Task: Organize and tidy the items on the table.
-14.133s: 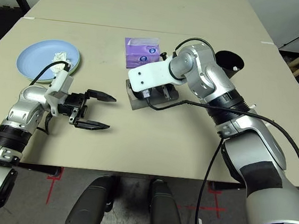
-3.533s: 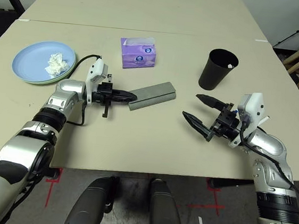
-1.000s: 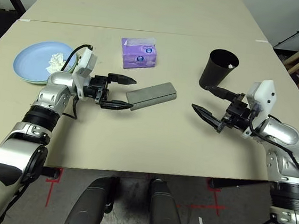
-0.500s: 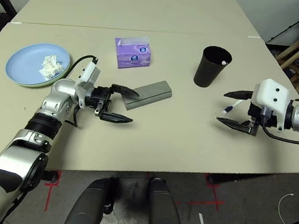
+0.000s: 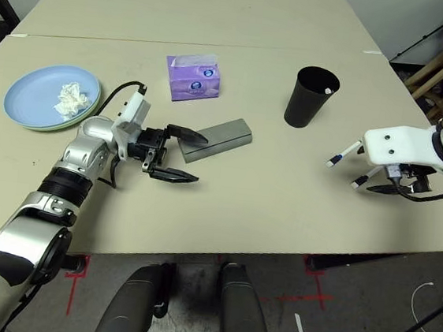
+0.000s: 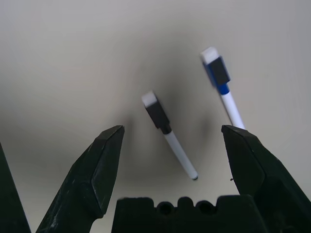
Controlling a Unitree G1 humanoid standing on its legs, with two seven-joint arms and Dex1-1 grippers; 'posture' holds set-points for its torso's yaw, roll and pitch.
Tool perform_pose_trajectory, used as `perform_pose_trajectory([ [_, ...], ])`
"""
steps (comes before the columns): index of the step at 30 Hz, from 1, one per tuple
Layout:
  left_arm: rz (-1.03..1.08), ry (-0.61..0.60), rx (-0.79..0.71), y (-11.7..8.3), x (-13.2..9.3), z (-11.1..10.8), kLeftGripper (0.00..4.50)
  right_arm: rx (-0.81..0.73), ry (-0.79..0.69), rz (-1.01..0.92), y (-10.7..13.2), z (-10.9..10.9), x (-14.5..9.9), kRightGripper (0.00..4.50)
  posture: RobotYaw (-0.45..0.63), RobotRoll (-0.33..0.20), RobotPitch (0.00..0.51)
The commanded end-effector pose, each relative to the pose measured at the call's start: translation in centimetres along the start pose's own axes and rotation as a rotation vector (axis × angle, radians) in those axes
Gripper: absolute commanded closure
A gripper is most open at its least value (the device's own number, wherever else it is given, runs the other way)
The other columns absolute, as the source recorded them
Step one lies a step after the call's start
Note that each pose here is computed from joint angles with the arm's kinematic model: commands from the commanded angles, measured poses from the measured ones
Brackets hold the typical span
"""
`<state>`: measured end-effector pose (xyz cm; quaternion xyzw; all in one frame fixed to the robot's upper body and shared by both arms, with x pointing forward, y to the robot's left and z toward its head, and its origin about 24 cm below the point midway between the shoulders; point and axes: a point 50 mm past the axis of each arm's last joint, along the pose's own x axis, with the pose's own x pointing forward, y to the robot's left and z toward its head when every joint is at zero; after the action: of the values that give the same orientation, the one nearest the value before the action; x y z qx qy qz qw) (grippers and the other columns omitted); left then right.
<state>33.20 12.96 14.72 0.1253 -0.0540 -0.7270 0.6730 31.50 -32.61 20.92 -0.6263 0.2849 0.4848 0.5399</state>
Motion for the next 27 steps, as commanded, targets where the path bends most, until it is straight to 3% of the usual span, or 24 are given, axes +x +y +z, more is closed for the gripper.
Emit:
perform_pose_trajectory([
  [1, 0.012, -0.001, 0.005, -0.05, -0.41, 0.32, 0.07, -0.060, 0.031, 0.036, 0.03, 0.08, 0.75, 0.00, 0.01, 0.000, 0.209],
  [15, 0.048, 0.007, -0.001, -0.09, -1.02, 0.69, 0.07, -0.247, 0.102, 0.101, -0.49, 0.62, 1.23, 0.00, 0.04, 0.000, 0.226],
  [27, 0.059, 0.006, -0.007, -0.07, -0.91, 0.68, 0.07, -0.252, 0.092, 0.121, 0.30, 0.26, 1.53, 0.00, 0.04, 0.000, 0.228],
])
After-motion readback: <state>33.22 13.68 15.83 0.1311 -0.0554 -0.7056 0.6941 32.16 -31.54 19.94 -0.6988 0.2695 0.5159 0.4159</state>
